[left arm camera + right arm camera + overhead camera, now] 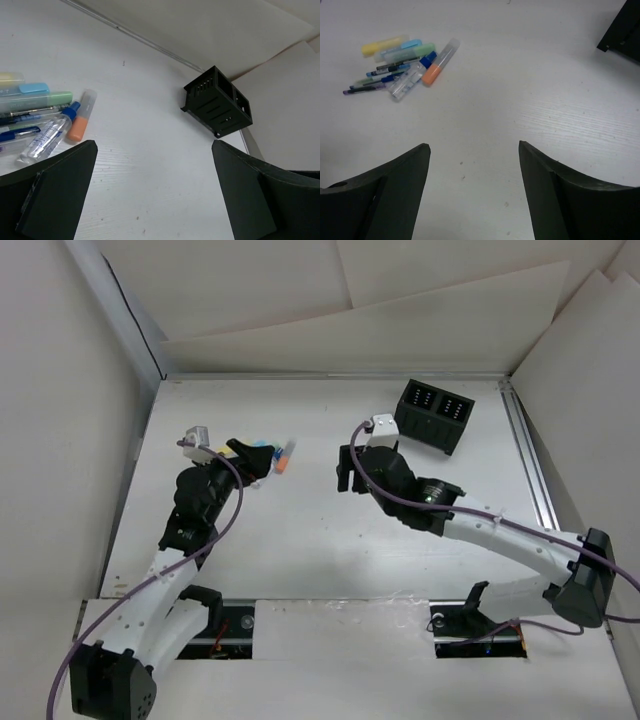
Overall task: Sort the stationery into containers
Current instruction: Pick up the pen from the center of the board.
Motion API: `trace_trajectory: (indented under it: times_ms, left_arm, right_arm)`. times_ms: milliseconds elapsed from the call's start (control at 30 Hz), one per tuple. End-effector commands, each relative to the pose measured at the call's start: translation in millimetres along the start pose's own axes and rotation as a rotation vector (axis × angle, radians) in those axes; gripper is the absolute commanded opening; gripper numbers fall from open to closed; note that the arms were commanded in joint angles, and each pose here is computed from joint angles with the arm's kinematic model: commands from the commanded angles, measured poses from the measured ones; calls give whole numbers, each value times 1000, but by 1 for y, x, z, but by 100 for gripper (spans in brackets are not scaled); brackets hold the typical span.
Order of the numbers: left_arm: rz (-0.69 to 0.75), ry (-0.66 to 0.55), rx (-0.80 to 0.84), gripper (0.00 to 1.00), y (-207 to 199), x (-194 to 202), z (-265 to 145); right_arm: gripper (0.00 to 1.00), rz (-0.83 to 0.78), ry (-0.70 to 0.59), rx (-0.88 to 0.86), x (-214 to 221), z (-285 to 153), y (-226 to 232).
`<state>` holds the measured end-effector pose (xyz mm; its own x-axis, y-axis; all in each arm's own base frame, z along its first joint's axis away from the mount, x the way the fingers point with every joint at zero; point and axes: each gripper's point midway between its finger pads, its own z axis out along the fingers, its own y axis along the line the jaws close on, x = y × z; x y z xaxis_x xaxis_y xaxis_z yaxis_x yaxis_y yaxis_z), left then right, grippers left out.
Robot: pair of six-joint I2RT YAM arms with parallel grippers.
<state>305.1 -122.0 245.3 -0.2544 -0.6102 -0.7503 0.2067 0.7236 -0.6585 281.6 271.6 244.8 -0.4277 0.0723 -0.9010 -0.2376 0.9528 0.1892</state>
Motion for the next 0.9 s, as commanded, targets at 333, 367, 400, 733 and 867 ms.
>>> trace_trajectory:
  times_ms: [333, 367, 400, 733, 867]
  left_arm:
    - [23, -200, 17, 100, 4, -25, -18]
    - [22, -235, 19, 100, 4, -31, -22]
    - [19, -245, -9, 100, 11, -30, -22]
    - [65, -176, -171, 100, 34, -17, -1]
    - [93, -151, -103, 66, 19, -14, 0]
  right_arm:
    - [0, -66, -2, 49, -15, 104, 51]
    - [0, -32, -20, 48, -33, 111, 55]
    - [0, -42, 36, 75, -13, 130, 53]
    - [54, 23, 213, 94, 29, 240, 68]
    - [68, 59, 237, 101, 38, 267, 59]
